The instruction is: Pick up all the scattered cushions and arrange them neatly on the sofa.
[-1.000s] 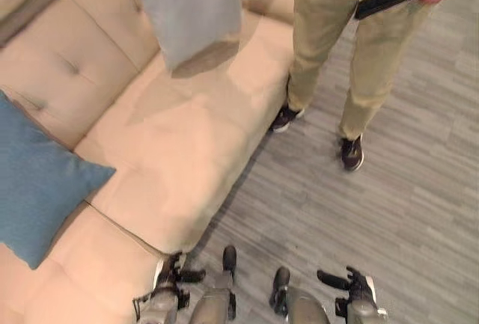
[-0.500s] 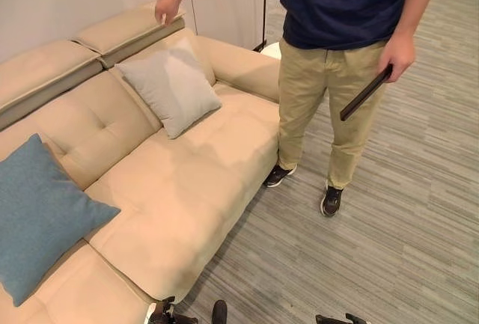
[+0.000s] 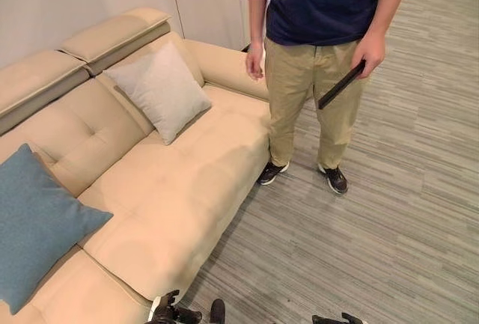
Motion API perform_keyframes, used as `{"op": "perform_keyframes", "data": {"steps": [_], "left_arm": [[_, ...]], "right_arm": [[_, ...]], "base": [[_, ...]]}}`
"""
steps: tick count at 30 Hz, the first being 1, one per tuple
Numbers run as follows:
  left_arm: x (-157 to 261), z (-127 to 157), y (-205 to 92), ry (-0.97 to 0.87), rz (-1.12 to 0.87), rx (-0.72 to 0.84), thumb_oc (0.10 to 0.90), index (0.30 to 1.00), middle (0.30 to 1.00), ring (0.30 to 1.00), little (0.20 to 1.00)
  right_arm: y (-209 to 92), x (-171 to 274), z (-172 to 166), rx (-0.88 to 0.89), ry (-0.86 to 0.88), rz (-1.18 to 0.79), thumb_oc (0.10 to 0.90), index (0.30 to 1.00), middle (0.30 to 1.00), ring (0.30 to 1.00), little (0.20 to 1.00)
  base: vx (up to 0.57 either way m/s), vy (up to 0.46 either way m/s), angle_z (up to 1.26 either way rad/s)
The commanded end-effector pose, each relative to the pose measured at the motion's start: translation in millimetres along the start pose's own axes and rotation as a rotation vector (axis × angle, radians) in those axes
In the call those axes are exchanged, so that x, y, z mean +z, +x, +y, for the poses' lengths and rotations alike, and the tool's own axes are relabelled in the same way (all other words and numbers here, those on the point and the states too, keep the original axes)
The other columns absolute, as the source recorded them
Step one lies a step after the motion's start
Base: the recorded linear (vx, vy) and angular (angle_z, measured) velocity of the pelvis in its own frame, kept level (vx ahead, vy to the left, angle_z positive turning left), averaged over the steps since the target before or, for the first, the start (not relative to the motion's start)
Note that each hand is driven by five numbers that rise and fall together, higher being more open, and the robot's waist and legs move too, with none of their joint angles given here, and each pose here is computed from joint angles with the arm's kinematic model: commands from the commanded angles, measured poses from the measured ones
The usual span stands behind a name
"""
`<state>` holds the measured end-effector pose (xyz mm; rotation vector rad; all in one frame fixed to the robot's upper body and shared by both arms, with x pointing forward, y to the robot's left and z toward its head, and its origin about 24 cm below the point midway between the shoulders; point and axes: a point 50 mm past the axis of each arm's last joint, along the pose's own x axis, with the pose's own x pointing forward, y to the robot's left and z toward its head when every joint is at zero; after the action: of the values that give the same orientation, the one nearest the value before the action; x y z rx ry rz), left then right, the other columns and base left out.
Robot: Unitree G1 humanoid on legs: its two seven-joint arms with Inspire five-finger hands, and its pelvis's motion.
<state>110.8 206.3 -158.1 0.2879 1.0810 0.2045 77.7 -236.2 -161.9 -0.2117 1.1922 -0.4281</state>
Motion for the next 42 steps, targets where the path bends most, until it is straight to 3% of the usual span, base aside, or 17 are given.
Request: {"op": "perform_keyframes", "data": {"steps": [1, 42], "left_arm": [[17.0, -9.9, 1.2, 0.004, -0.055, -0.006, 0.8, 0.9, 0.9, 0.9, 0.9], [18.2, -5.9, 3.3, 0.035, -0.043, -0.003, 0.8, 0.9, 0.9, 0.9, 0.9]], "right_arm": [[0.8, 17.6, 1.3, -0.025, -0.006, -0.081, 0.8, 0.9, 0.9, 0.9, 0.9], [5.2, 41.5, -4.9, -0.026, -0.033, -0.132, 0.8, 0.9, 0.9, 0.9, 0.9]], "base": [[0.02, -0.014, -0.05], [0.02, 0.01, 0.04]]}}
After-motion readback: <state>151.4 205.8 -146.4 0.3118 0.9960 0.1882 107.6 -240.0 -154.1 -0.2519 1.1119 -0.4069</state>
